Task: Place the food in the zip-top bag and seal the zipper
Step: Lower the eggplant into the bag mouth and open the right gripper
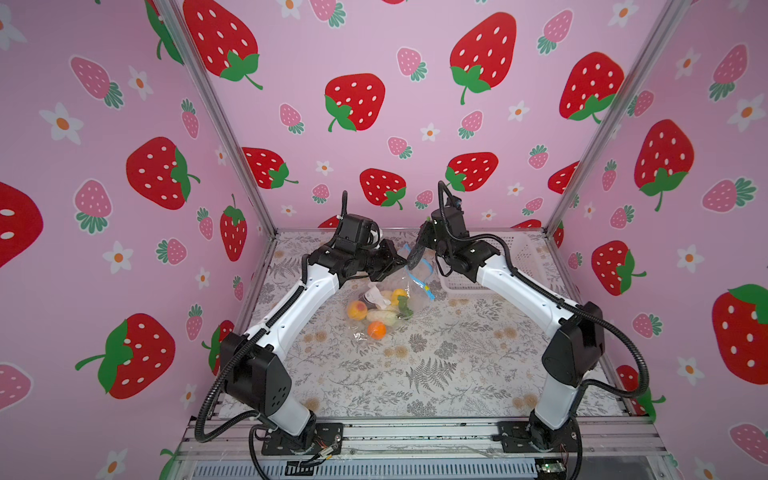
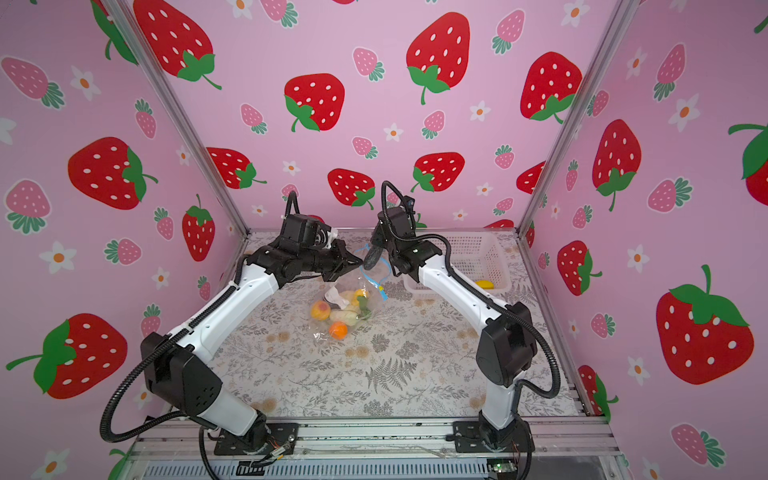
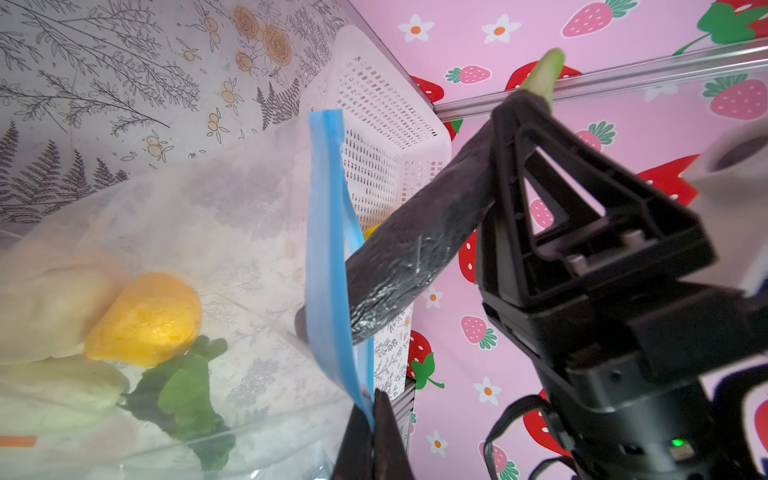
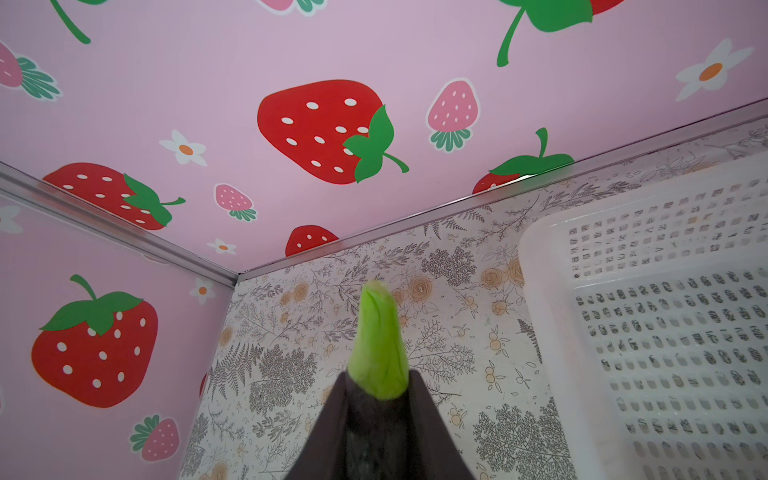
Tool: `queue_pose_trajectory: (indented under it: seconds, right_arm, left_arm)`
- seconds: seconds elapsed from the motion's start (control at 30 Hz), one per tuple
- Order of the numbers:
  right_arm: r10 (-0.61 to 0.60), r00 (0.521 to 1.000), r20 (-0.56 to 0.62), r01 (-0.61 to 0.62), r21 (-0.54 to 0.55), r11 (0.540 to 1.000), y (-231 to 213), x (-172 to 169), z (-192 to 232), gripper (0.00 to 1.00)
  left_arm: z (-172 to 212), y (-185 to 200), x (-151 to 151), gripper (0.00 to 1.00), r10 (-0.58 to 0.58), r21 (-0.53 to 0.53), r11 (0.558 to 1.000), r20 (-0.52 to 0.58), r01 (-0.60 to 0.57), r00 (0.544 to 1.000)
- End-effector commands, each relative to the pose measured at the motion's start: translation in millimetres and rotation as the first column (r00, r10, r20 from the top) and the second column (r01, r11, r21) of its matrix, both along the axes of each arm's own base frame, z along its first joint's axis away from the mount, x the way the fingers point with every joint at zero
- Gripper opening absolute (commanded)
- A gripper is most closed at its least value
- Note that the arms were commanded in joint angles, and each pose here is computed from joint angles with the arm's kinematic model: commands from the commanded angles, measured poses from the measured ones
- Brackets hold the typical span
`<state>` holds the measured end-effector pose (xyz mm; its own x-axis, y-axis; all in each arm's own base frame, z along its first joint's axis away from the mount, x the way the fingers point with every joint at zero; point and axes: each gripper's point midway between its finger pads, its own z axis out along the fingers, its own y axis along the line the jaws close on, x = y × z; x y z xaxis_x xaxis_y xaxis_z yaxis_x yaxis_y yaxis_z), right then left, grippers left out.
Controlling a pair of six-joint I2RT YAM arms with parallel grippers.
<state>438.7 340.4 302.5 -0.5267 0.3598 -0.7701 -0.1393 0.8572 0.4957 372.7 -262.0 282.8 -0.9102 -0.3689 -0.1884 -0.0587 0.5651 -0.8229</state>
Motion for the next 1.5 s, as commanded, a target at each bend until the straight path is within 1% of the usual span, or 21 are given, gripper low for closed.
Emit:
queue_pose_trajectory:
  seconds: [0.0, 0.53, 0.7, 0.93, 1.13, 1.3, 1.47]
  right_arm:
    - [0.023, 0.999, 0.024, -0.024, 0.041, 0.999, 14, 0, 12, 0.25]
    - [0.088, 0.996, -0.016, -0.087, 0.071, 0.994, 37, -9, 0, 0.27]
    - [0.087, 0.996, -0.025, -0.085, 0.063, 0.994, 39, -11, -6, 0.3]
    - [0.101, 0.994, -0.036, -0.099, 0.053, 0.994, 47, -15, -14, 0.31]
    - [0.112, 0.993, -0.033, -0.11, 0.057, 0.992, 49, -16, -11, 0.31]
    - [0.117, 0.993, -0.029, -0.115, 0.061, 0.991, 50, -17, -7, 0.36]
    - [0.123, 0.992, -0.026, -0.121, 0.061, 0.991, 52, -18, -7, 0.36]
  left_arm:
    - [33, 4, -1, 0.0, 0.001, -0.02, 1.0, 0.079, 0.0, 0.997]
    - [34, 5, -2, 0.0, 0.001, -0.025, 1.0, 0.079, 0.001, 0.997]
    - [34, 5, -2, 0.0, 0.002, -0.026, 1.0, 0.08, 0.0, 0.997]
    - [34, 7, -1, 0.0, 0.005, -0.027, 1.0, 0.081, -0.003, 0.997]
    - [33, 8, -2, 0.0, 0.006, -0.028, 1.0, 0.081, -0.004, 0.997]
    - [33, 8, -1, 0.0, 0.008, -0.03, 1.0, 0.081, -0.005, 0.997]
    - [34, 9, -2, 0.0, 0.009, -0.032, 0.999, 0.083, -0.006, 0.996]
